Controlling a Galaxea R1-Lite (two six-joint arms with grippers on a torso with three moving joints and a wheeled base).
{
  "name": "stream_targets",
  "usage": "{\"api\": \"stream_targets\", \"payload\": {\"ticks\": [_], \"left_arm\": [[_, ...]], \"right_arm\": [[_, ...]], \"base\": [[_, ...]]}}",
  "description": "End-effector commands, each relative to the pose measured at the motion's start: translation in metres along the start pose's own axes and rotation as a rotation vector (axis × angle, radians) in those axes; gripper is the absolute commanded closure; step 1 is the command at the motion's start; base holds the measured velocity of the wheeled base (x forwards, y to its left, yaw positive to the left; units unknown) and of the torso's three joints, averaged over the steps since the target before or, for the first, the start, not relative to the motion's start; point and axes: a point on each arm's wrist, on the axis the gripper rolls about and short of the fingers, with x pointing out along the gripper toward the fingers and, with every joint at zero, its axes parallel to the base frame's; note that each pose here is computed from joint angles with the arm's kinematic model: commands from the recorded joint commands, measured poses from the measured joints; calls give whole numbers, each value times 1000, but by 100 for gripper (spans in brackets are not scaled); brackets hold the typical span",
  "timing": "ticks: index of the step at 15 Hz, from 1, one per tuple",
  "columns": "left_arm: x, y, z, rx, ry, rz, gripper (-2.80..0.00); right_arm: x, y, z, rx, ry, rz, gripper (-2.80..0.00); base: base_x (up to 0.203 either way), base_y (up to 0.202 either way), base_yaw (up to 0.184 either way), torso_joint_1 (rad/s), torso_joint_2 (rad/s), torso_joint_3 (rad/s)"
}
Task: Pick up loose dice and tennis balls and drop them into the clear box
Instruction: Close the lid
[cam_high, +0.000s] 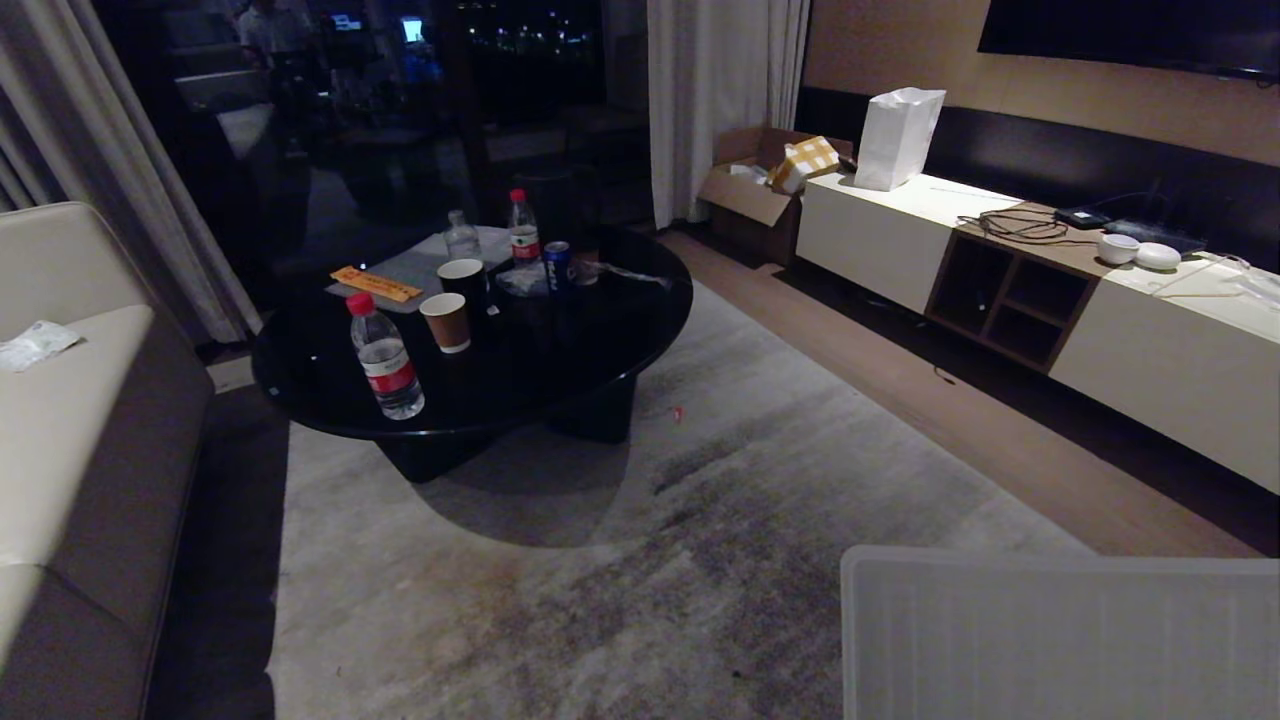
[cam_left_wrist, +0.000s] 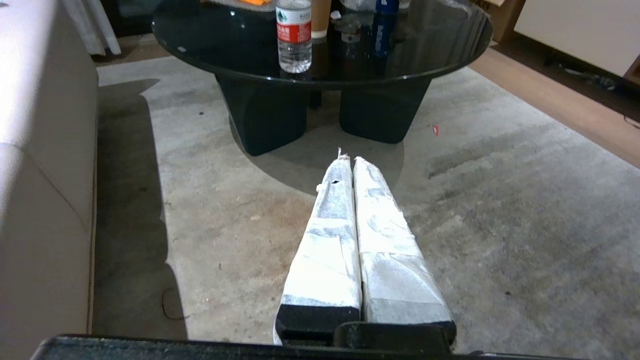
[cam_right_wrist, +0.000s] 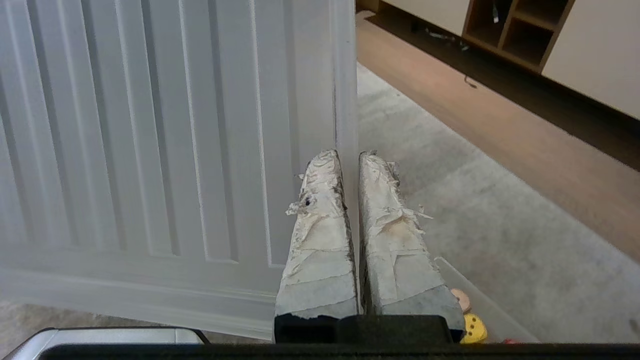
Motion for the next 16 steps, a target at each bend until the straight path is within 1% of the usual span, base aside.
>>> {"api": "stream_targets", "payload": {"ticks": [1,2,4,16], "left_arm": [[0,0,0,-2,3,0,0],[0,0,0,-3,3,0,0],[0,0,0,-2,3,0,0],[0,0,0,-2,3,0,0]], "right_arm": [[0,0,0,1,1,0,0],[0,0,0,1,1,0,0],[0,0,0,1,2,0,0],[0,0,0,1,1,0,0]], "base": [[0,0,0,0,0,0],[0,0,0,0,0,0],[8,2,-98,1,2,0],[2,11,-163,3,2,2]]}}
